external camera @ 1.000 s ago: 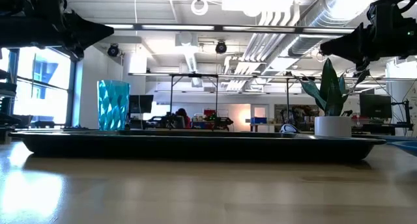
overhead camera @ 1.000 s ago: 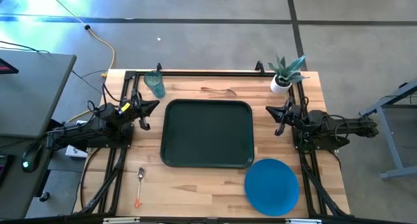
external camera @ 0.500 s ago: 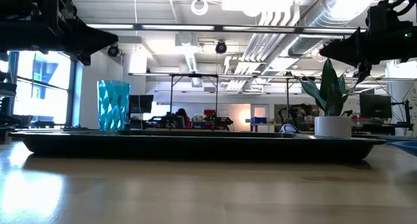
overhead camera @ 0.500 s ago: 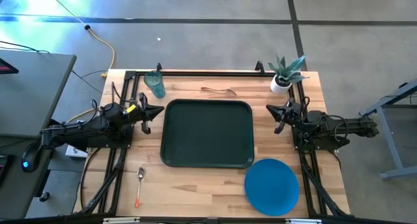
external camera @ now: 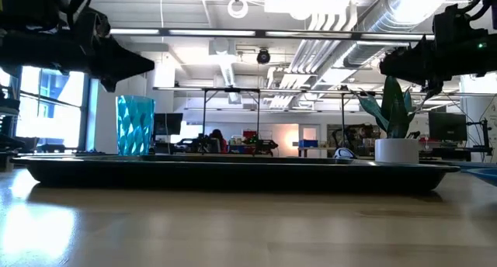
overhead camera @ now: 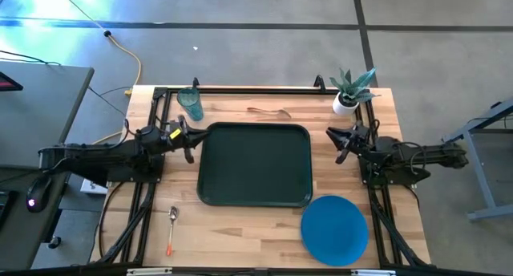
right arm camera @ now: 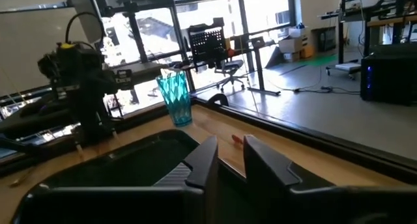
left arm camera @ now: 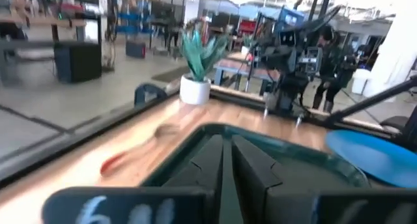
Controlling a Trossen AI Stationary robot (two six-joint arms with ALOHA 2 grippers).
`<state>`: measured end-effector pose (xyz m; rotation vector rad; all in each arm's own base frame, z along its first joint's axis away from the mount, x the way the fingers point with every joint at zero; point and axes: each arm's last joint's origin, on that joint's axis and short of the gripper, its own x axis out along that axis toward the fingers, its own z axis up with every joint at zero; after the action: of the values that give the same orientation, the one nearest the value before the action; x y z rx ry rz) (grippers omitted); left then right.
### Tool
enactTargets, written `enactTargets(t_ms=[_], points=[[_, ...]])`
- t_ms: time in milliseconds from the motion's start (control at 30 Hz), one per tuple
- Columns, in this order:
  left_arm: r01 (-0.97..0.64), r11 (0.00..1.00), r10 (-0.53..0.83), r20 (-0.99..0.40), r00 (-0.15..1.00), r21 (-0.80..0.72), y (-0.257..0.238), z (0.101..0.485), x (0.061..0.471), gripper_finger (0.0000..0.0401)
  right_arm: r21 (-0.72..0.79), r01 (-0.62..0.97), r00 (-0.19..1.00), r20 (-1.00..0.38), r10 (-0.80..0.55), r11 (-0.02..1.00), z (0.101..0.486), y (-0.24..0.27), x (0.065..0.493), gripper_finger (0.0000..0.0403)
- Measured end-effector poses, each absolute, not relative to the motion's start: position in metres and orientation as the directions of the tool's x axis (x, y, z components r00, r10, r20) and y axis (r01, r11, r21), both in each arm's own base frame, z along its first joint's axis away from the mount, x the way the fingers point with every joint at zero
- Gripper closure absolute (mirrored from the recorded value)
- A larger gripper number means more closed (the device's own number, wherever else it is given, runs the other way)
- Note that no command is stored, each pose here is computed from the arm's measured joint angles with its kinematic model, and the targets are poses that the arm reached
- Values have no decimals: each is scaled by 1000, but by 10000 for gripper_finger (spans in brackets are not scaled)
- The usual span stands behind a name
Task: Pick and place plate/cup/fork/spoon on tray
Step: Put the blue plate on the serving tray
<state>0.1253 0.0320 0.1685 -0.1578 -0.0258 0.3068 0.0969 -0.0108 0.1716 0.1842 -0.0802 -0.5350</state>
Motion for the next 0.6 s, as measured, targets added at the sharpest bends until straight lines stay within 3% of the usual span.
enactTargets(t_ms=[133, 300, 600], points=[[-374, 899, 369, -67, 927, -226, 33, 161, 129, 349, 174, 566, 819, -2, -574, 806, 169, -12, 99, 280], [-509, 817, 492, -133, 860, -270, 37, 153, 130, 339, 187, 711, 691, -6, -723, 678, 169, -16, 100, 243], [-642, 744, 626, -141, 767, -186, 42, 151, 129, 338, 350, 763, 604, -87, -792, 544, 158, -23, 105, 225]])
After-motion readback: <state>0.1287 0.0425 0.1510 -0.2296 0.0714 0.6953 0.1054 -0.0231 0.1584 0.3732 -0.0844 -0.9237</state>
